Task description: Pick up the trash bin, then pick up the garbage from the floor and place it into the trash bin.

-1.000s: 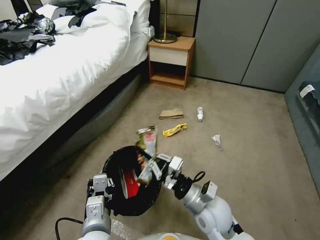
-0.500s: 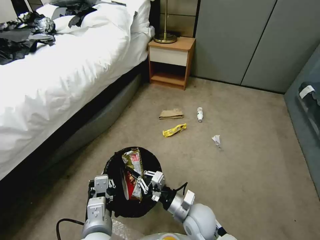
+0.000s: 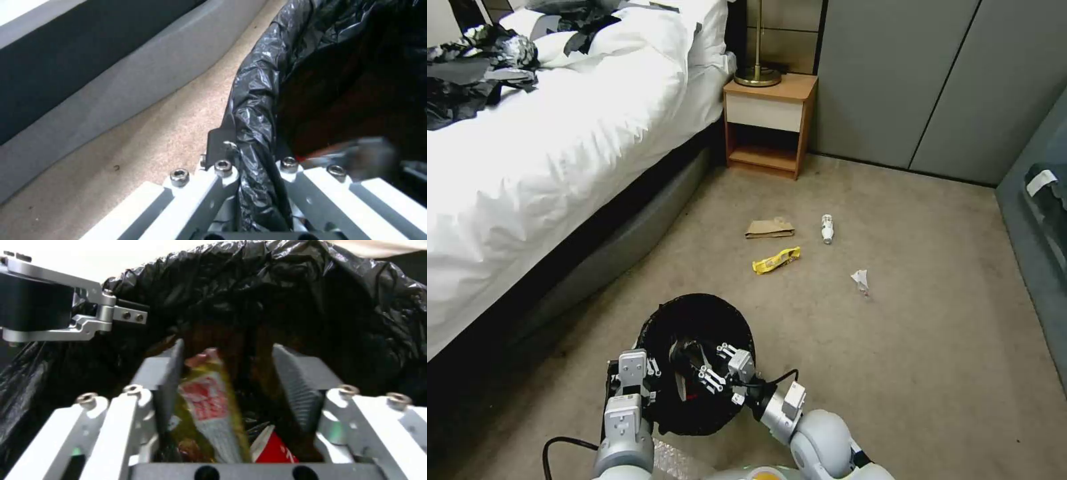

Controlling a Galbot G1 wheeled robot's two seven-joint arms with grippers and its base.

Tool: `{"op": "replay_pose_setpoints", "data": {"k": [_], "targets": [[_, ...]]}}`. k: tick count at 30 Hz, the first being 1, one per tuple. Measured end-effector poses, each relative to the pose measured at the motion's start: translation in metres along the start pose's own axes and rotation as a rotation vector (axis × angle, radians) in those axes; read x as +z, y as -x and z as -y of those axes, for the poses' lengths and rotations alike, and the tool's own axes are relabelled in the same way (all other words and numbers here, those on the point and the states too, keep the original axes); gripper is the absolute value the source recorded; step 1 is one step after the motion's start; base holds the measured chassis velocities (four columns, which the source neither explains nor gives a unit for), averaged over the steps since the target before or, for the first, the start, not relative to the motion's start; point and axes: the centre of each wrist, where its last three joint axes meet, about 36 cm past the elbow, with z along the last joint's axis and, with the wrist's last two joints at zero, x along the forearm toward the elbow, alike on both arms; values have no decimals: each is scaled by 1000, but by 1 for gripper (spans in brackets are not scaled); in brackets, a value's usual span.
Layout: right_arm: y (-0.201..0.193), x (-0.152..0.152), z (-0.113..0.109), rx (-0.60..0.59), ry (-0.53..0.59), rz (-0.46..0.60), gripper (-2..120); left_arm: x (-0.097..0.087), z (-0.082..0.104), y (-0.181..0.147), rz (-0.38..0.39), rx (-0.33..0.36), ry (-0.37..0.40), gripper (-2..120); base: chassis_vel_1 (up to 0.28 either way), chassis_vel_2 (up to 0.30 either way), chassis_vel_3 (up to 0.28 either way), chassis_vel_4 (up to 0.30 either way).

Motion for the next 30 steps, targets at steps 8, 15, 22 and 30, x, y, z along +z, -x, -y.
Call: {"op": "replay_pose_setpoints", "data": {"k": [8, 15, 22, 30], "targets": [[-3, -6, -3, -8, -12, 12, 88, -1, 0, 1, 4, -2, -3, 1, 0, 0, 0, 0], [-4, -28, -10, -20, -63, 70, 99, 0, 0, 3, 2, -7, 0, 1, 0, 0, 0, 0], [-10, -76, -12, 42, -158, 206, 100, 4, -2, 7, -2, -14, 6, 1, 0, 0, 0, 0], [-43, -129, 5, 240, -304, 363, 100, 7, -9, 12, 9, -21, -3, 1, 0, 0, 0, 0]]}}
